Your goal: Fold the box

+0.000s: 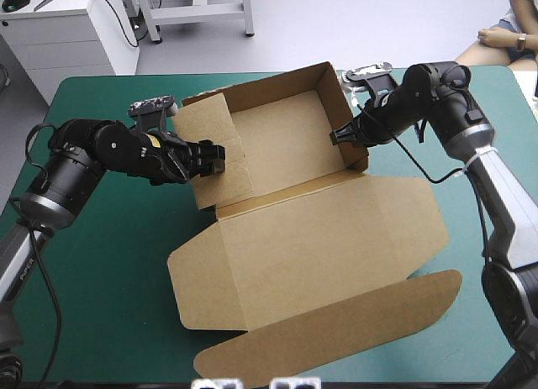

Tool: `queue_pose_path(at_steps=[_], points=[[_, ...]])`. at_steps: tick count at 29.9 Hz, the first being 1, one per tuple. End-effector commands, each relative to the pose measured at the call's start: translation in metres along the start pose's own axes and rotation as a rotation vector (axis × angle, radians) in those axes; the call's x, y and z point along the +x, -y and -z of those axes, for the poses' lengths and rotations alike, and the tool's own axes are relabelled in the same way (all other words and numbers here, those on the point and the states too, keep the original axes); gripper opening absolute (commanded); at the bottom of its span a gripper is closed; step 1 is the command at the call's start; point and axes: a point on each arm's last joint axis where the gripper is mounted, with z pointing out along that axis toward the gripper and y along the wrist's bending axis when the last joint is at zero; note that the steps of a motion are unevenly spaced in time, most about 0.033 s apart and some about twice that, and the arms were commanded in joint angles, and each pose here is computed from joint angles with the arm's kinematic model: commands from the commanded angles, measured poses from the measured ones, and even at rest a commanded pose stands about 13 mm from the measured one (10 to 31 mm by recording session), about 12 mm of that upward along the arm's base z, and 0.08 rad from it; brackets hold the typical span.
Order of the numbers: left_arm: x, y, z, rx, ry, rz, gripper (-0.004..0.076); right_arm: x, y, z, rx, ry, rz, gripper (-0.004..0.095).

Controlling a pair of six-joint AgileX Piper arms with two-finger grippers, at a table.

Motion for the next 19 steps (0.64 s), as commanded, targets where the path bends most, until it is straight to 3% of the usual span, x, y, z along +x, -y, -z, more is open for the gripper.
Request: queue_pose_path(at_steps=[1, 6, 19], points=[[-0.007, 0.005, 0.02, -0.002, 0.096, 0.02, 0.0529, -0.008, -0.007, 0.03, -0.02, 0.119, -0.01, -0.0012], [-0.009, -0.003, 0.02, -0.096, 0.116, 0.029, 0.0529, -0.008, -0.008, 0.029, -0.022, 0.119, -0.008, -0.0012], [-0.009, 0.002, 0.019, -0.035, 0.123, 0.061, 0.0529, -0.01, -0.023, 0.027, -0.038, 0.138, 0.022, -0.0012]])
